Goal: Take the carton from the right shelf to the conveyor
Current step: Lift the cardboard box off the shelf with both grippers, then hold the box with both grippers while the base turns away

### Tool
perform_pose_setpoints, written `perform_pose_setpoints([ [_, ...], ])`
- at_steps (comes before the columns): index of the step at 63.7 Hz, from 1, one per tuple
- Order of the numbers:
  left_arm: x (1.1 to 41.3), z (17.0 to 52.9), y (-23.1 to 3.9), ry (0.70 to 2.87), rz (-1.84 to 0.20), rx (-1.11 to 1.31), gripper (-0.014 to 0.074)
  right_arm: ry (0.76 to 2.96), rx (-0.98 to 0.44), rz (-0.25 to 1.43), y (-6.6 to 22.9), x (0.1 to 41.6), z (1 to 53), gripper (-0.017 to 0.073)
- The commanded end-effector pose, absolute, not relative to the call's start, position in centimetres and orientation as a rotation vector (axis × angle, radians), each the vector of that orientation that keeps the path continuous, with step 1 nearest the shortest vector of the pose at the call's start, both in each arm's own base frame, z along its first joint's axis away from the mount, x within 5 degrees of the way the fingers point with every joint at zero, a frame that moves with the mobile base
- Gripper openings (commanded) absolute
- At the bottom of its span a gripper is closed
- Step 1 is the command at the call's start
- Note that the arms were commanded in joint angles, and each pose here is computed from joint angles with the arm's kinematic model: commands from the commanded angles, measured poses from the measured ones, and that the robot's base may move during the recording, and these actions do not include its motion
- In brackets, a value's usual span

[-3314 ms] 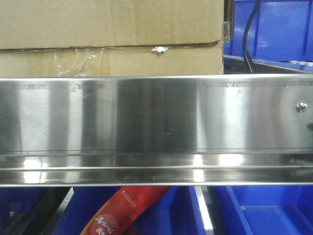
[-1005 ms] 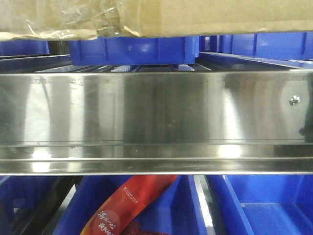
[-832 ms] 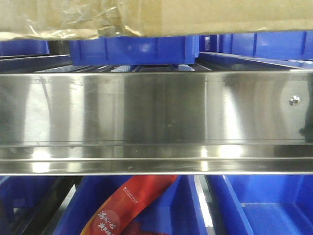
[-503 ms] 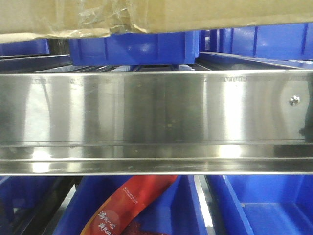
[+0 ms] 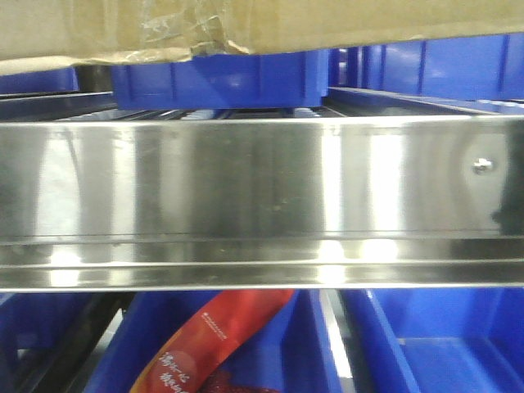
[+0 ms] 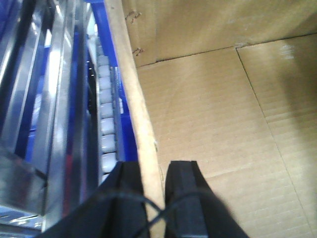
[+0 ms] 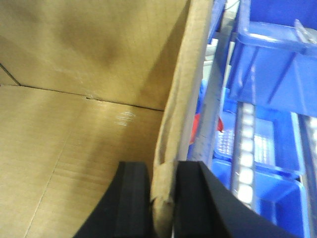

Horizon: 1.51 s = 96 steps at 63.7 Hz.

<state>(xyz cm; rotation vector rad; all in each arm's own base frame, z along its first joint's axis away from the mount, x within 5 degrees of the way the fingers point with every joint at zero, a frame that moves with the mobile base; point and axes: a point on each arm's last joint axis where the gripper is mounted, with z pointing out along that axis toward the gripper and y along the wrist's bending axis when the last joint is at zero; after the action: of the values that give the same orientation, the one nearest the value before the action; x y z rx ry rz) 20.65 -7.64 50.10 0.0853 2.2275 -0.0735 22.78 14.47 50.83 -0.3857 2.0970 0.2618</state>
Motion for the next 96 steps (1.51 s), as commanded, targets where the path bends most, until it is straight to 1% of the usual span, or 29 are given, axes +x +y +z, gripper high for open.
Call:
perform_pose_setpoints([
  [1,20.27,50.62,-8.50,2.191,-0.186,0.120,-0.0016,1.981,-0.395,0.330,14.82,22.62,52.08,-0.0070],
  [96,20.27,50.62,-8.50,2.191,-0.186,0.120,-0.0016,1.981,-0.395,0.330,14.82,22.62,52.08,-0.0070],
])
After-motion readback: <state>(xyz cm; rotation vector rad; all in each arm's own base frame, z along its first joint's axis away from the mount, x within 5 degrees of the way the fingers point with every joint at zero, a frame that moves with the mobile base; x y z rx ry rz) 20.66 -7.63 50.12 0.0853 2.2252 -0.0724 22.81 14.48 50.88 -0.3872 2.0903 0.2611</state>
